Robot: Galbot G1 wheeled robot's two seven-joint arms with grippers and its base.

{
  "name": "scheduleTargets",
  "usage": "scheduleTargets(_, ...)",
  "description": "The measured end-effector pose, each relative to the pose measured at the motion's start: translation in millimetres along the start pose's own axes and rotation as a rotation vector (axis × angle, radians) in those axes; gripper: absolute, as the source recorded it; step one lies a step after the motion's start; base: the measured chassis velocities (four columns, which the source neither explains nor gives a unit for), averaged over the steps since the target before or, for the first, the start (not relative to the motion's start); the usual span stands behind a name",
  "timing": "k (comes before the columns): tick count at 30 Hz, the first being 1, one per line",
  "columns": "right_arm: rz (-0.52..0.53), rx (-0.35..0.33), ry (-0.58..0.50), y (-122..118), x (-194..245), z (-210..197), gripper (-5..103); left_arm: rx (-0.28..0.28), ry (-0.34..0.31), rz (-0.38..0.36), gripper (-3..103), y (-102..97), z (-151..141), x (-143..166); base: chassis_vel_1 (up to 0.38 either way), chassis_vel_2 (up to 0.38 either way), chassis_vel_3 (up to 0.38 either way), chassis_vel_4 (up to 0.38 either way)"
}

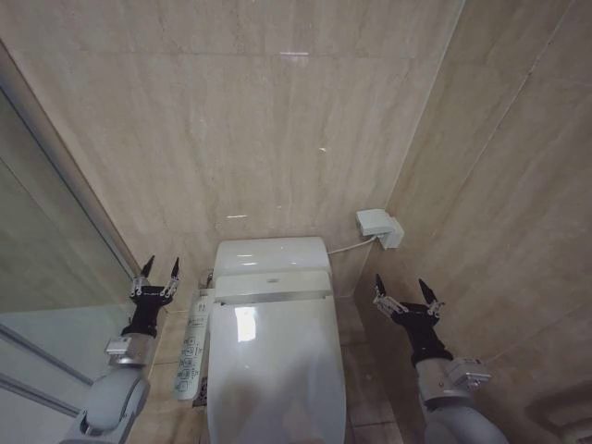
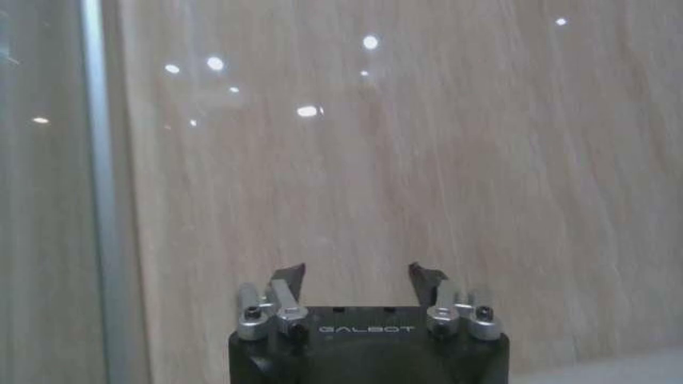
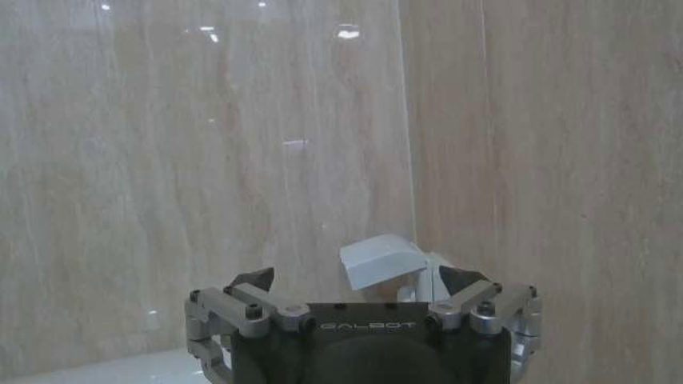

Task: Open the toilet lid, clean the toilet bowl with a toilet brush, close the toilet lid, and flush.

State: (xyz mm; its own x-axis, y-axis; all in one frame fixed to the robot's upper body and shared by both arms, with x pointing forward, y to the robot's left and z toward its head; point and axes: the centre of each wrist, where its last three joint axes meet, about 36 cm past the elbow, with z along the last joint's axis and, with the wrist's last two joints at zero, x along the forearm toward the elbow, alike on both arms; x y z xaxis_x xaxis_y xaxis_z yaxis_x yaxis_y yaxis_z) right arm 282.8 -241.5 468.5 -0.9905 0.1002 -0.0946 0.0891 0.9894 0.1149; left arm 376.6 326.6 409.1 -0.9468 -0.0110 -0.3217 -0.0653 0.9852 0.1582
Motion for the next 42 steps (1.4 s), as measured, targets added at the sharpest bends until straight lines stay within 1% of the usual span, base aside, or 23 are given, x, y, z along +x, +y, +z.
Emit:
scheduleTargets(1,0.0,0.0,0.0,0,0,0,100,0.0,0.0,0.0,60,0.0,0,0,0.0,0.0,0.0,0.0)
scheduleTargets(4,0.0,0.0,0.0,0,0,0,100,0.012,0.011,-0.063,60,-1.4,-21,13,0.0,0.0,0.0,0.0)
scheduleTargets(5,0.0,0.0,0.0,0,0,0,100,0.014,0.016,-0.083,88,-1.3,-26,17,0.0,0.0,0.0,0.0)
scheduleTargets(6,0.0,0.0,0.0,0,0,0,100,0.014,0.016,-0.083,88,-1.3,-26,17,0.0,0.0,0.0,0.0)
scheduleTargets(9,0.0,0.0,0.0,0,0,0,100,0.032,0.039,-0.141,88,-3.9,-39,31,0.0,0.0,0.0,0.0)
scheduleTargets(12,0.0,0.0,0.0,0,0,0,100,0.045,0.046,-0.159,88,-6.6,-47,41,0.0,0.0,0.0,0.0)
scheduleTargets(13,0.0,0.0,0.0,0,0,0,100,0.05,0.046,-0.163,100,-8.0,-50,46,0.0,0.0,0.0,0.0)
scheduleTargets(15,0.0,0.0,0.0,0,0,0,100,0.064,0.046,-0.165,100,-12.1,-57,56,0.0,0.0,0.0,0.0)
scheduleTargets(16,0.0,0.0,0.0,0,0,0,100,0.064,0.046,-0.165,100,-12.1,-57,56,0.0,0.0,0.0,0.0)
scheduleTargets(20,0.0,0.0,0.0,0,0,0,100,0.102,0.036,-0.17,100,-23.1,-63,70,0.0,0.0,0.0,0.0)
scheduleTargets(21,0.0,0.0,0.0,0,0,0,100,0.102,0.036,-0.17,100,-23.1,-63,70,0.0,0.0,0.0,0.0)
scheduleTargets(25,0.0,0.0,0.0,0,0,0,100,0.131,0.048,-0.167,100,-41.3,-61,85,0.0,0.0,0.0,0.0)
scheduleTargets(26,0.0,0.0,0.0,0,0,0,100,0.131,0.048,-0.167,100,-41.3,-61,85,0.0,0.0,0.0,0.0)
scheduleTargets(28,0.0,0.0,0.0,0,0,0,100,0.14,0.055,-0.148,100,-46.3,-63,91,0.0,0.0,0.0,0.0)
scheduleTargets(29,0.0,0.0,0.0,0,0,0,100,0.142,0.056,-0.131,100,-46.7,-64,93,0.0,0.0,0.0,0.0)
scheduleTargets(30,0.0,0.0,0.0,0,0,0,100,0.142,0.056,-0.131,100,-46.7,-64,93,0.0,0.0,0.0,0.0)
scheduleTargets(32,0.0,0.0,0.0,0,0,0,100,0.14,0.067,-0.084,100,-45.0,-64,98,0.0,0.0,0.0,0.0)
scheduleTargets(34,0.0,0.0,0.0,0,0,0,100,0.145,0.076,-0.073,100,-44.7,-64,99,0.0,0.0,0.0,0.0)
scheduleTargets(38,0.0,0.0,0.0,0,0,0,100,0.2,0.16,-0.065,100,-48.5,-67,102,0.0,0.0,0.0,0.0)
scheduleTargets(39,0.0,0.0,0.0,0,0,0,100,0.2,0.16,-0.065,100,-48.5,-67,102,0.0,0.0,0.0,0.0)
scheduleTargets(41,0.0,0.0,0.0,0,0,0,100,0.234,0.205,-0.078,100,-55.5,-74,104,0.0,0.0,0.0,0.0)
scheduleTargets(42,0.0,0.0,0.0,0,0,0,100,0.238,0.215,-0.08,100,-57.1,-76,104,0.0,0.0,0.0,0.0)
